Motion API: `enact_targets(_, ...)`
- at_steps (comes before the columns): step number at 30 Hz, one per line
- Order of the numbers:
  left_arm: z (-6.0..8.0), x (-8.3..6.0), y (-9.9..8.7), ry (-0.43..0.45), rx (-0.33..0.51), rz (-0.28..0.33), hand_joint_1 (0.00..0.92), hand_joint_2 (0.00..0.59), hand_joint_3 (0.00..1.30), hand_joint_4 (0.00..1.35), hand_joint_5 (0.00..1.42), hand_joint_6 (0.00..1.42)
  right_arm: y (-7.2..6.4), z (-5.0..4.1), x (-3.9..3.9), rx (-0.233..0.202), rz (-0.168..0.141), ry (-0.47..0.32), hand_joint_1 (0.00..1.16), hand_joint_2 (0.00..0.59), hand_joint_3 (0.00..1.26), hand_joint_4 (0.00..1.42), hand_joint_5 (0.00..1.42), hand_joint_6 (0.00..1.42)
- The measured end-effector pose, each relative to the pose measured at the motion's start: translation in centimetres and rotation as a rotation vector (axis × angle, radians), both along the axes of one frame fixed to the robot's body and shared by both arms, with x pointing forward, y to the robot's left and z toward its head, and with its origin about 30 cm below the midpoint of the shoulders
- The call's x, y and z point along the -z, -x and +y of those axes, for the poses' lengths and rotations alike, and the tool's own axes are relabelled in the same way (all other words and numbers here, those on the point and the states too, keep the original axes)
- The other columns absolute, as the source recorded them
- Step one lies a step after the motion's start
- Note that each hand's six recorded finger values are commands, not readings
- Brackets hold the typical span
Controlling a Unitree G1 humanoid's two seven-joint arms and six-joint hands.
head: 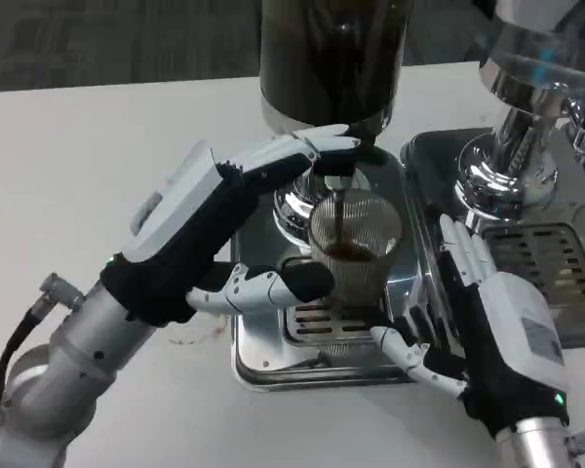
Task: Grasp the cup under the faucet to collect the drink, then remove the cup.
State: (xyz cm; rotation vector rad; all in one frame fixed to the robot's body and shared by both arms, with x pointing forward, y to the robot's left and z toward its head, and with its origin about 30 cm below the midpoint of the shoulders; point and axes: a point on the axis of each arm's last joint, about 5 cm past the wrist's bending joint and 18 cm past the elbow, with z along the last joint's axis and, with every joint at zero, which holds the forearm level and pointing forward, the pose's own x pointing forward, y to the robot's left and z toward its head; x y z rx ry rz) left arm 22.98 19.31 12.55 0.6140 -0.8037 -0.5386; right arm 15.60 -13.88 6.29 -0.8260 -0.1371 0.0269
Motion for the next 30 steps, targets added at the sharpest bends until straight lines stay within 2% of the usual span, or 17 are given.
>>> enact_targets(2,0.0,0.0,0.0,-0.001,-0.002,-0.002,0.000,0.132,0.35,0.23,0.38,0.31,-0.4,-0.25,0.08,-0.020,0.025,-0.059,0.52,0.232,0.00,0.00,0.00,0.15)
enact_targets(10,0.1,0.0,0.0,0.000,-0.006,-0.003,0.000,0.133,0.35,0.23,0.39,0.31,-2.2,-0.68,0.16,-0.088,0.114,-0.210,0.55,0.205,0.00,0.00,0.00,0.13)
enact_targets(14,0.1,0.0,0.0,0.000,-0.006,-0.004,0.000,0.133,0.35,0.23,0.39,0.31,-2.9,-0.55,0.14,-0.116,0.132,-0.257,0.57,0.198,0.00,0.00,0.00,0.09)
enact_targets(19,0.1,0.0,0.1,0.001,-0.006,-0.004,0.000,0.135,0.36,0.23,0.39,0.30,-3.3,-0.36,0.22,-0.131,0.139,-0.294,0.57,0.197,0.00,0.00,0.00,0.08)
enact_targets(30,0.2,0.1,0.4,0.006,-0.010,0.001,0.000,0.139,0.36,0.23,0.39,0.30,-4.0,-0.09,0.26,-0.147,0.148,-0.299,0.59,0.189,0.00,0.00,0.00,0.04)
